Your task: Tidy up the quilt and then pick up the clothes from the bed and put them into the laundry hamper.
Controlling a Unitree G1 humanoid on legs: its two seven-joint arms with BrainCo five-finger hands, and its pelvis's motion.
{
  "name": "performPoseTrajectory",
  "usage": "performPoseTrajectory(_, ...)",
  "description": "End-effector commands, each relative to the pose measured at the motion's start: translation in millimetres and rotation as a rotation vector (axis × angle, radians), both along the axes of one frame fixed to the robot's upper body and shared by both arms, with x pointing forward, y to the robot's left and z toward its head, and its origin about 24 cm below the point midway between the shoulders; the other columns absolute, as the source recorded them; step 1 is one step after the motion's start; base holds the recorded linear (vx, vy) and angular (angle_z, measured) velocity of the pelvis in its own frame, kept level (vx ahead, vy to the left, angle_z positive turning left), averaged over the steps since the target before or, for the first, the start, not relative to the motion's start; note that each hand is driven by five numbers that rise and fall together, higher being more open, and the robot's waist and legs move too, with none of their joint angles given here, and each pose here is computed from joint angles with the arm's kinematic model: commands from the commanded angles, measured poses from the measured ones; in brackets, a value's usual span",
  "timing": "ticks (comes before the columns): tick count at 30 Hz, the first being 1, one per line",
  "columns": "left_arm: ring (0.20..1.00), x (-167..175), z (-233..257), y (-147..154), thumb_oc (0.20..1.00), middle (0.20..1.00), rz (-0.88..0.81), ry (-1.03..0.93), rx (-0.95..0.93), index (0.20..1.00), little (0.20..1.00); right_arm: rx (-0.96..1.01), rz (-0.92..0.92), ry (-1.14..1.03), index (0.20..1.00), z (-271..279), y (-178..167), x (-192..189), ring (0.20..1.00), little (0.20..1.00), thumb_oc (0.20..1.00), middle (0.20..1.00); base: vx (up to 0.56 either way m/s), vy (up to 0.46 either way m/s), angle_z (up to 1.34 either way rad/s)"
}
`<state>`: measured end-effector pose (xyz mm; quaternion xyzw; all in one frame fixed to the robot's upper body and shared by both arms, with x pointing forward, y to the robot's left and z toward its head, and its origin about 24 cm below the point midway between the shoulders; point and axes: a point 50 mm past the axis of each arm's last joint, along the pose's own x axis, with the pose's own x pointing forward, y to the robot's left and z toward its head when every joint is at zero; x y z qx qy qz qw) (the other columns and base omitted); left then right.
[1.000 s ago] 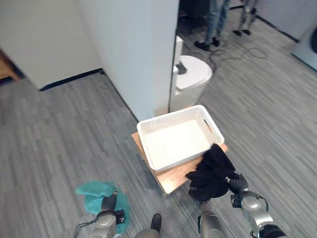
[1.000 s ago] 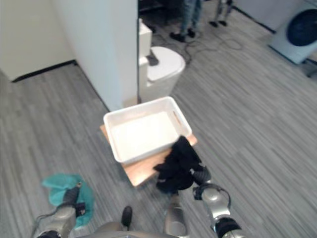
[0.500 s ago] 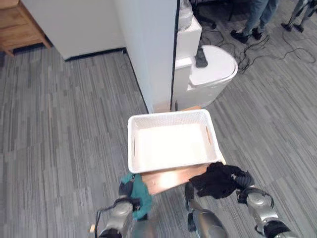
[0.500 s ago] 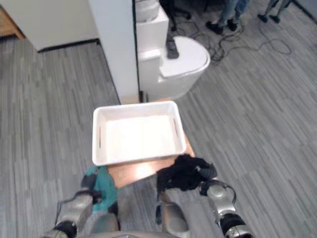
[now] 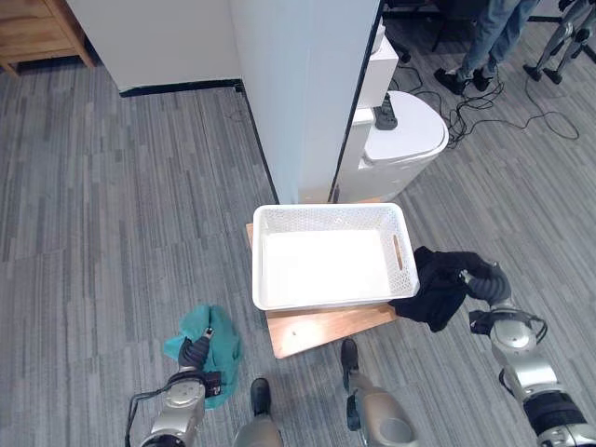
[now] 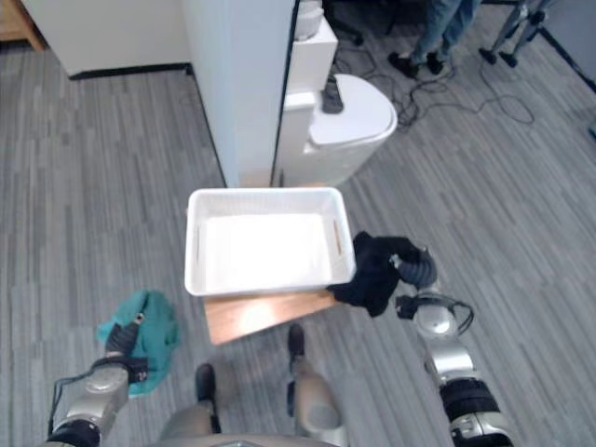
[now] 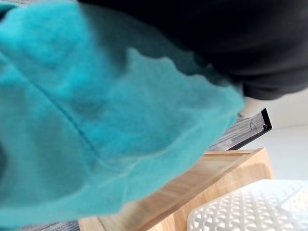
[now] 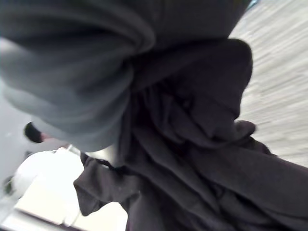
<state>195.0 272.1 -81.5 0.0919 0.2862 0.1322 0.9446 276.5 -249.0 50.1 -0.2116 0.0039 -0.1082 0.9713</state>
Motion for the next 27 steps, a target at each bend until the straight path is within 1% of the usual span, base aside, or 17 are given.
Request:
performPoseTrajectory(1, 0.2, 4, 2, -1, 0.2, 0.2, -0.035, -0.014, 0.042, 0.2, 0.2, -0.147, 0.071, -0.36, 0.2, 93, 7, 28, 0.2, 0.2, 0.2, 0.2, 0.08, -0.037, -0.03)
performPoseTrajectory(2, 0.2, 3, 2, -1, 0.2, 0.2, -0.034, -0.014, 0.042, 0.2, 0.2, -0.148, 0.072, -0.359, 0.2, 93, 7, 28, 0.2, 0.2, 0.2, 0.2, 0.13, -0.061, -0.16)
performPoseTrajectory(3, 0.2, -3, -3, -3, 0.2, 0.2, -0.035, 0.008, 0.037, 0.2, 0.2, -0.178, 0.14, -0.429, 0.2, 113, 22, 31, 0.2, 0.2, 0.2, 0.2, 0.05, -0.023, -0.19)
performPoseTrajectory(5, 0.2, -7, -5, -5, 0.2, 0.2, -0.036, 0.021, 0.033, 0.2, 0.2, -0.196, 0.176, -0.465, 0.2, 123, 29, 32, 0.2, 0.2, 0.2, 0.2, 0.06, -0.025, -0.13)
performPoseTrajectory(6, 0.2, -10, -8, -7, 0.2, 0.2, -0.033, 0.032, 0.029, 0.2, 0.2, -0.209, 0.25, -0.542, 0.2, 144, 46, 34, 0.2, 0.2, 0.2, 0.2, 0.05, -0.02, -0.02)
performPoseTrajectory(7, 0.2, -9, -8, -7, 0.2, 0.2, -0.031, 0.031, 0.029, 0.2, 0.2, -0.209, 0.251, -0.543, 0.2, 145, 47, 34, 0.2, 0.2, 0.2, 0.2, 0.04, -0.017, -0.02)
performPoseTrajectory(10, 0.2, -8, -7, -14, 0.2, 0.2, -0.032, 0.012, 0.013, 0.2, 0.2, -0.25, 0.336, -0.605, 0.2, 168, 69, 39, 0.2, 0.2, 0.2, 0.2, 0.04, -0.025, 0.01)
performPoseTrajectory(13, 0.2, -7, -5, -15, 0.2, 0.2, -0.019, -0.014, -0.002, 0.2, 0.2, -0.264, 0.35, -0.592, 0.2, 169, 75, 44, 0.2, 0.2, 0.2, 0.2, 0.02, -0.021, 0.07)
performPoseTrajectory(15, 0.2, -2, 5, -19, 0.2, 0.2, 0.018, -0.091, -0.083, 0.2, 0.2, -0.261, 0.369, -0.535, 0.2, 156, 82, 48, 0.2, 0.2, 0.2, 0.2, 0.03, -0.023, 0.18)
performPoseTrajectory(16, 0.2, -3, 5, -19, 0.2, 0.2, 0.019, -0.09, -0.083, 0.2, 0.2, -0.261, 0.369, -0.534, 0.2, 156, 83, 48, 0.2, 0.2, 0.2, 0.2, 0.03, -0.033, 0.16)
performPoseTrajectory(18, 0.2, 9, 25, -19, 0.2, 0.2, -0.021, -0.198, -0.069, 0.2, 0.2, -0.252, 0.375, -0.476, 0.2, 142, 86, 52, 0.2, 0.2, 0.2, 0.2, 0.01, -0.033, 0.11)
performPoseTrajectory(20, 0.2, 14, 37, -20, 0.2, 0.2, -0.037, -0.251, -0.069, 0.2, 0.2, -0.254, 0.377, -0.462, 0.2, 138, 89, 54, 0.2, 0.2, 0.2, 0.2, -0.02, -0.029, 0.27)
performPoseTrajectory(21, 0.2, 26, 61, -19, 0.2, 0.2, -0.068, -0.368, -0.056, 0.2, 0.2, -0.257, 0.374, -0.412, 0.2, 127, 92, 58, 0.2, 0.2, 0.2, 0.2, -0.02, -0.032, 0.17)
performPoseTrajectory(22, 0.2, 25, 62, -19, 0.2, 0.2, -0.067, -0.367, -0.055, 0.2, 0.2, -0.256, 0.375, -0.413, 0.2, 127, 92, 59, 0.2, 0.2, 0.2, 0.2, -0.02, -0.034, 0.1)
performPoseTrajectory(23, 0.2, 32, 80, -19, 0.2, 0.2, -0.115, -0.439, -0.012, 0.2, 0.2, -0.254, 0.363, -0.373, 0.561, 118, 91, 63, 0.561, 0.561, 0.561, 0.561, -0.01, -0.034, 0.11)
performPoseTrajectory(24, 0.2, 38, 98, -18, 0.2, 0.2, -0.153, -0.508, 0.024, 0.2, 0.2, -0.26, 0.352, -0.347, 1.0, 113, 89, 65, 1.0, 1.0, 1.0, 1.0, -0.01, -0.05, 0.17)
performPoseTrajectory(27, 0.2, 50, 154, -18, 0.2, 0.2, -0.246, -0.722, 0.126, 0.2, 0.2, -0.331, 0.313, -0.249, 1.0, 91, 84, 73, 1.0, 1.0, 1.0, 1.0, 0.01, -0.048, 0.19)
